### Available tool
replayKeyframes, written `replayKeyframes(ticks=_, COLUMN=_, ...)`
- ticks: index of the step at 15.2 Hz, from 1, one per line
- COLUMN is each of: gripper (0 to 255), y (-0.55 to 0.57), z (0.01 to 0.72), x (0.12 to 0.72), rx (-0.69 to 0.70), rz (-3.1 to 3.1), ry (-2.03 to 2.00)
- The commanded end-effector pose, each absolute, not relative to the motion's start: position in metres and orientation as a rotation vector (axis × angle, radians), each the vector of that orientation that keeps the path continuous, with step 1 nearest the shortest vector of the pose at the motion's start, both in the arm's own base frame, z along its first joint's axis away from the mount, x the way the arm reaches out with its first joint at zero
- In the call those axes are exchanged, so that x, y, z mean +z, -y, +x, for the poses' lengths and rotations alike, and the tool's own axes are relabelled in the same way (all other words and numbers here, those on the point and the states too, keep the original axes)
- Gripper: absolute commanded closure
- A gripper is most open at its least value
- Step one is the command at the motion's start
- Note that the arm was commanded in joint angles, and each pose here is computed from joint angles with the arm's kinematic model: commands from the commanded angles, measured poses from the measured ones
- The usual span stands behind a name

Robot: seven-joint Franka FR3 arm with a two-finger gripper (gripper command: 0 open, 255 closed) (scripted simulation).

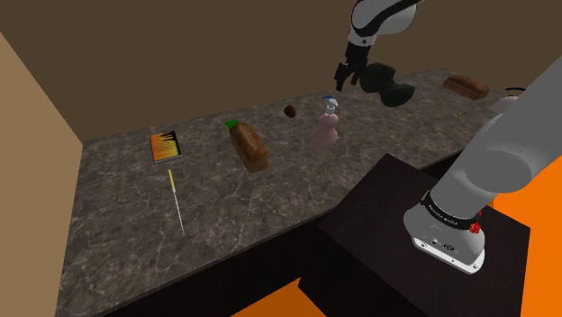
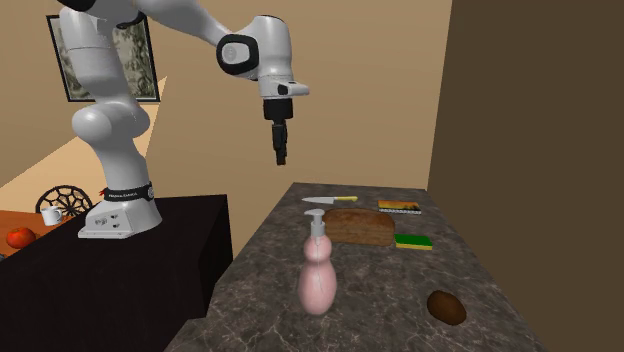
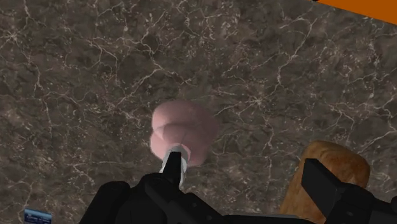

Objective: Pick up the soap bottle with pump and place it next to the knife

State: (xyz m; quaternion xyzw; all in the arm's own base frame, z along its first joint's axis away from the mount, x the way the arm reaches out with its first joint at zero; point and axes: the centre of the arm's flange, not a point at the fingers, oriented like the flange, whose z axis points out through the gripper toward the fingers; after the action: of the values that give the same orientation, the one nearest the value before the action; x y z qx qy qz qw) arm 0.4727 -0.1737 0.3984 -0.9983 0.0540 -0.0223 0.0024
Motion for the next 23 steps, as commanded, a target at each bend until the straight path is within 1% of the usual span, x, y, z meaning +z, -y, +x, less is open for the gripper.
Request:
replayKeyframes(ticks=1, gripper=0, y=0.189, z=0.484, x=0.381, rx=-0.066, rz=-3.133, ry=-0.167)
replayKeyframes(ticks=10, gripper=0, y=0.250, z=0.545, x=0.298, rx=-0.048, rz=-3.137, ry=-0.155)
replayKeyframes(ticks=18, gripper=0, y=0.251, z=0.547, x=0.257, rx=-0.048, rz=-3.137, ry=-0.155)
replayKeyframes(ticks=23, gripper=0, y=0.251, z=0.547, x=0.257, rx=-0.048, rz=-3.137, ry=-0.155)
